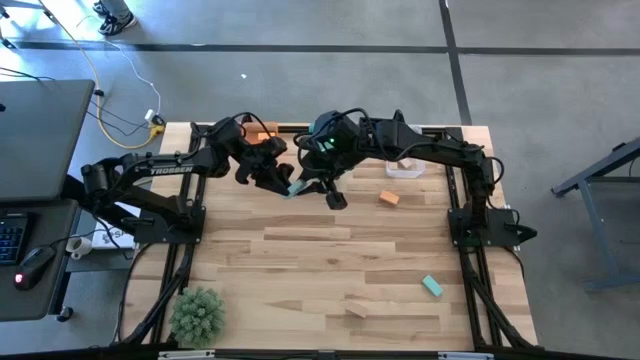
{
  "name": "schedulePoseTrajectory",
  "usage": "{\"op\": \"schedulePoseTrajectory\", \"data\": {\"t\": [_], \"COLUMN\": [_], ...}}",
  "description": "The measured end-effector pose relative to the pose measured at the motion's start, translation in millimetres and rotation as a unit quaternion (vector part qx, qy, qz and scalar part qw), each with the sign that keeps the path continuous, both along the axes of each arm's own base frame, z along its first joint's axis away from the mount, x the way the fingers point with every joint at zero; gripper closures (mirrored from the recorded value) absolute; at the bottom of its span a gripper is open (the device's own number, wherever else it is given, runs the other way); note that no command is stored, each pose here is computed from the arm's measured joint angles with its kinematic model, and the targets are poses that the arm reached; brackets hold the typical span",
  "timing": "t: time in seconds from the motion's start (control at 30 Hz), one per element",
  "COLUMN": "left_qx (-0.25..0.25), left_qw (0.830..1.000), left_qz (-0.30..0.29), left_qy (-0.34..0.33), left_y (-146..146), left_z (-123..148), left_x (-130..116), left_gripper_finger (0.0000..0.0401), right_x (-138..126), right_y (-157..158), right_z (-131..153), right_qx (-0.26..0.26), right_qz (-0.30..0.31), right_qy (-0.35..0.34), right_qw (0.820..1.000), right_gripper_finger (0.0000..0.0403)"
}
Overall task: Sort & place blocks by color
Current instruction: Put the blue block into the green bin
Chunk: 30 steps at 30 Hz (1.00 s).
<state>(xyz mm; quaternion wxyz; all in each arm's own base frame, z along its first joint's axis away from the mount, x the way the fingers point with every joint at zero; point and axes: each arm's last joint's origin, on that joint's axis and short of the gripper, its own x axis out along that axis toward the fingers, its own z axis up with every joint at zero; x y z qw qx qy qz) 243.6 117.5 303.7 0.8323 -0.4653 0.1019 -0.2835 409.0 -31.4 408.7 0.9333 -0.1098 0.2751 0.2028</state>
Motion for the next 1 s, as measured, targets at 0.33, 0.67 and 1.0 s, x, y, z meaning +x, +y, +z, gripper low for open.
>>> {"op": "schedulePoseTrajectory", "data": {"t": [0.33, 0.67, 1.0], "left_qx": [-0.004, -0.019, -0.018], "left_qw": [1.0, 0.999, 0.999], "left_qz": [-0.008, -0.004, -0.002], "left_qy": [0.01, 0.028, 0.027], "left_y": [1.5, 2.2, 2.3], "left_z": [-4.2, -7.7, -7.6], "left_x": [2.6, 3.5, 3.5], "left_gripper_finger": [0.0298, 0.0299, 0.0297], "right_x": [-0.4, 0.0, -0.5], "right_y": [-0.2, -1.3, -0.9], "right_z": [-1.6, -0.9, -1.2], "right_qx": [0.001, -0.024, -0.024], "right_qz": [-0.023, -0.021, -0.013], "right_qy": [0.013, 0.003, 0.004], "right_qw": [1.0, 0.999, 1.0], "right_gripper_finger": [0.0353, 0.022, 0.0323]}}
